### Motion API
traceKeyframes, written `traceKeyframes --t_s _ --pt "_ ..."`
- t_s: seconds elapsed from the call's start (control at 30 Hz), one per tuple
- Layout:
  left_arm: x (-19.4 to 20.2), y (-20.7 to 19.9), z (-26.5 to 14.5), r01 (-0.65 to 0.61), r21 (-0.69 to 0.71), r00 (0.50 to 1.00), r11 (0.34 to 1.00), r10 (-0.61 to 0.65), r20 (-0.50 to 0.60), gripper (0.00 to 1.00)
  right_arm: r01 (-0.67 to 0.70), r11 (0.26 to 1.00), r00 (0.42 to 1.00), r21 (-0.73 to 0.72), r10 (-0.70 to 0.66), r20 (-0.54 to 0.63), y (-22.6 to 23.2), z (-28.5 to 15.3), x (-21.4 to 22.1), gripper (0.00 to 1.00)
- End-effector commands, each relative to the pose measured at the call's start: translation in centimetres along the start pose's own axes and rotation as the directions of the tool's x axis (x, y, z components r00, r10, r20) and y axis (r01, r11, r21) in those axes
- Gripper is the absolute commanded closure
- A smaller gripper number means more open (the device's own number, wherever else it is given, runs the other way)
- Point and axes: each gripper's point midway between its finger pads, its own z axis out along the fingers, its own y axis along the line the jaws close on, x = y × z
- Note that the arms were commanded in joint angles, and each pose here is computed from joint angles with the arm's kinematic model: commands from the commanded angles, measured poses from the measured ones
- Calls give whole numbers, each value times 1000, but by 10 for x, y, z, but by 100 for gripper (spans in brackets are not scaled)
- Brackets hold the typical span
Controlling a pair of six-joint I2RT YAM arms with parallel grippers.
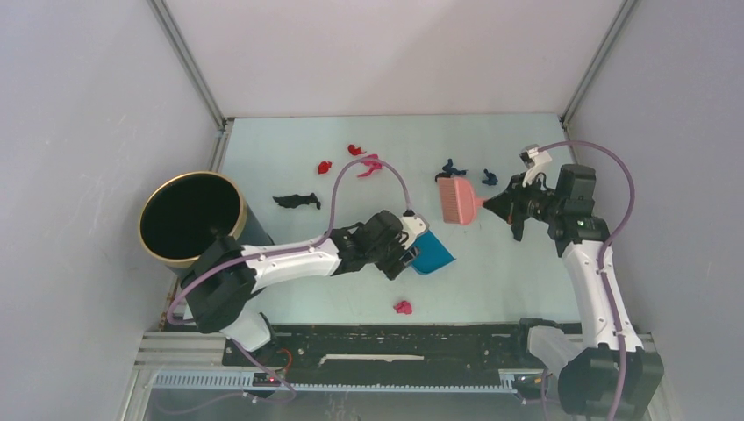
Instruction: Sweep away the paper scraps from the table
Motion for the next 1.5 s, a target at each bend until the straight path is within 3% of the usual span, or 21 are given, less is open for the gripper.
traceKeyframes --t_s 0.0,0.17,0.37,0.63,1.03,1.13,1.27,1.47 --pt "-24 0 -7 -1 -22 994 1000 3 108 29 58 998 998 -20 -57 38 0 2 -16 100" --pt "-8 -31 -9 -75 66 995 995 70 69 29 55 998 998 -16 -55 37 -1 0 -16 100" --pt "9 -21 7 -54 -40 997 998 52 -48 33 46 999 998 -14 -45 33 -3 0 -15 100" --pt "14 -21 16 -1 -63 996 998 -5 -87 41 31 999 999 -24 -30 36 -4 -1 -13 100" --pt "5 -23 10 -29 -46 995 999 24 -95 80 46 999 998 -1 -46 48 -8 -4 -16 100" --pt "-7 -17 2 -43 -65 997 997 38 -72 87 42 998 997 51 -45 61 -14 -19 -25 100" --pt "-14 -5 -12 -30 -110 998 993 24 -52 96 114 991 993 65 -112 -21 1 -50 -28 100" --pt "-12 25 -22 53 -212 990 976 -79 -118 100 281 939 945 -197 -307 -117 78 -81 7 100"
